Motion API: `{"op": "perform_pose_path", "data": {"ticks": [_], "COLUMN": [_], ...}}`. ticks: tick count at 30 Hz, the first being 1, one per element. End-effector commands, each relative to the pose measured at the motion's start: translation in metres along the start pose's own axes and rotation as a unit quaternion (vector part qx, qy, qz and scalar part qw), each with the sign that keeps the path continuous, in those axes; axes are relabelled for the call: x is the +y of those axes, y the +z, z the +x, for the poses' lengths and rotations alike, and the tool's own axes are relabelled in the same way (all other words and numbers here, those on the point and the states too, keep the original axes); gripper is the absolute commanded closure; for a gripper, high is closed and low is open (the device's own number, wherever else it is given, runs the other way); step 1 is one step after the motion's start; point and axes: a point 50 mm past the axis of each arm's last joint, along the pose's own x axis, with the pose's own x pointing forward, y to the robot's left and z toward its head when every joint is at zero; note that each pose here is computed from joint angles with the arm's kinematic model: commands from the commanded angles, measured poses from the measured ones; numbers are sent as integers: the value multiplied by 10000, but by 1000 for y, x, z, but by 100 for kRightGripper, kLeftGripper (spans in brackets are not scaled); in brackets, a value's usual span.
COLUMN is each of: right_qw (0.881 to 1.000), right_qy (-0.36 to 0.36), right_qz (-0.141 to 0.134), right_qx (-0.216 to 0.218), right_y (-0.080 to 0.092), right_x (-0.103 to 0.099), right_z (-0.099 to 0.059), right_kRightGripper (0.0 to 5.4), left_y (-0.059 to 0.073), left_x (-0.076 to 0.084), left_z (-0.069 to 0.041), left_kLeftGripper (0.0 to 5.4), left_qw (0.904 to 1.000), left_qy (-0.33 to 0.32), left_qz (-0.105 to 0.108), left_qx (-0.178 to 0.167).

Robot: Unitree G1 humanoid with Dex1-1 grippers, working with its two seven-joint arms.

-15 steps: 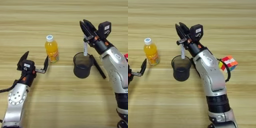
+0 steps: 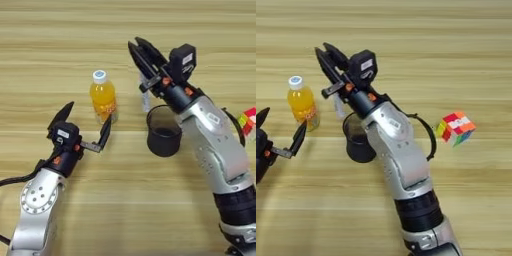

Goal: Move the objects on the table

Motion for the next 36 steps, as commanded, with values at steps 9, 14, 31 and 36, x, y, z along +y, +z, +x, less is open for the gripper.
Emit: {"op": "perform_pose_path", "data": {"ticks": [9, 14, 31, 36], "right_qw": [9992, 9989, 9971, 9960], "right_qy": [382, 453, 626, 695], "right_qz": [4, 9, 329, 422], "right_qx": [-140, -127, 275, 362], "right_y": [-13, -19, -51, -58], "right_x": [16, 19, 35, 42], "right_z": [18, 21, 19, 16], "right_kRightGripper": [473, 473, 473, 473], "left_y": [-1, -1, -1, -4], "left_x": [-12, -17, -26, -28], "left_z": [0, -1, -2, -1], "left_kLeftGripper": [0, 0, 0, 0], "left_qw": [9992, 9985, 9969, 9967], "left_qy": [-375, -543, -787, -797], "left_qz": [-33, -58, -66, -68], "left_qx": [103, 93, 66, 99]}}
